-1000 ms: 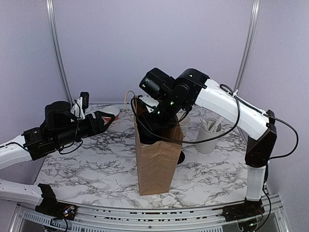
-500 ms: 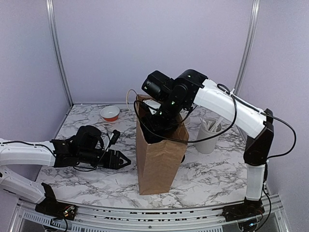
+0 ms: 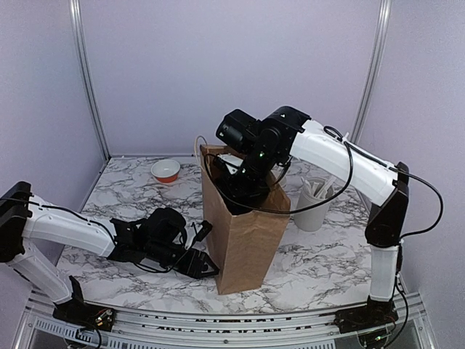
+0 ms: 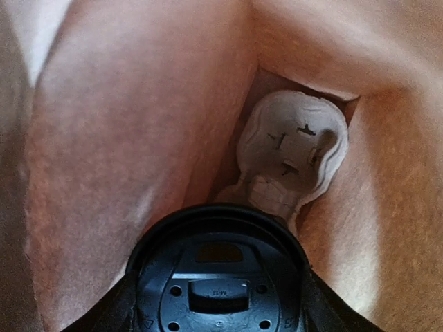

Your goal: Pack the takeout coffee

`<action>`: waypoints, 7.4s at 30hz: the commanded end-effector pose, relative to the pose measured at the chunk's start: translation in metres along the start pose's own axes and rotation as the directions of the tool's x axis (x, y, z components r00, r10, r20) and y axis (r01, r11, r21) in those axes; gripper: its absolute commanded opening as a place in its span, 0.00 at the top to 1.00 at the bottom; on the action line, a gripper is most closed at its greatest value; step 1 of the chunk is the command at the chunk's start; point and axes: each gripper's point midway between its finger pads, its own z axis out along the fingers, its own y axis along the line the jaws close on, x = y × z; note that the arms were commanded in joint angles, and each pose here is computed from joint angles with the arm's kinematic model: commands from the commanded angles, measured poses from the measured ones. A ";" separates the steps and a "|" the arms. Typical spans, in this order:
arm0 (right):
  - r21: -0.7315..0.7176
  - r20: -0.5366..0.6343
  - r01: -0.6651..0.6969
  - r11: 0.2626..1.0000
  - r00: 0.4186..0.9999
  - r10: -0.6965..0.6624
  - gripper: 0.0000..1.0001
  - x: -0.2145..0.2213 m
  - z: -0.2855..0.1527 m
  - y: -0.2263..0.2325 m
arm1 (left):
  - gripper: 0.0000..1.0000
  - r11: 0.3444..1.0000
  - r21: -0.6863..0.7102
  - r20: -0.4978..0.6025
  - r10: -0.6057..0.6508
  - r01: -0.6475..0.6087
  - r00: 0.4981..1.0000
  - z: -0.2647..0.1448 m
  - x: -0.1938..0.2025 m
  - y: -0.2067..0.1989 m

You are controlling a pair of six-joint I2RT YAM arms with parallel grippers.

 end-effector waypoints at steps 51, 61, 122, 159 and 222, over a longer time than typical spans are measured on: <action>-0.017 0.036 0.265 0.964 0.964 -0.264 0.50 0.045 -0.006 0.027 | 0.39 0.951 -0.248 0.341 0.262 -0.183 0.903 -0.203 -0.252 -0.032; -0.001 0.035 0.266 0.964 0.963 -0.266 0.50 0.047 -0.005 0.023 | 0.40 0.932 -0.182 0.222 0.350 -0.314 0.910 -0.173 -0.262 -0.040; 0.158 -0.096 0.140 0.977 0.987 -0.126 0.50 0.069 0.023 -0.033 | 1.00 0.946 -0.211 0.199 0.289 -0.247 0.937 -0.180 -0.237 -0.032; 0.199 -0.133 0.126 0.972 0.986 -0.100 0.50 0.102 0.066 -0.054 | 1.00 0.946 -0.237 0.196 0.271 -0.223 0.942 -0.178 -0.235 -0.024; 0.189 -0.092 0.161 0.969 0.985 -0.146 0.23 0.082 0.039 -0.027 | 1.00 0.940 -0.270 0.212 0.269 -0.208 0.940 -0.182 -0.241 -0.020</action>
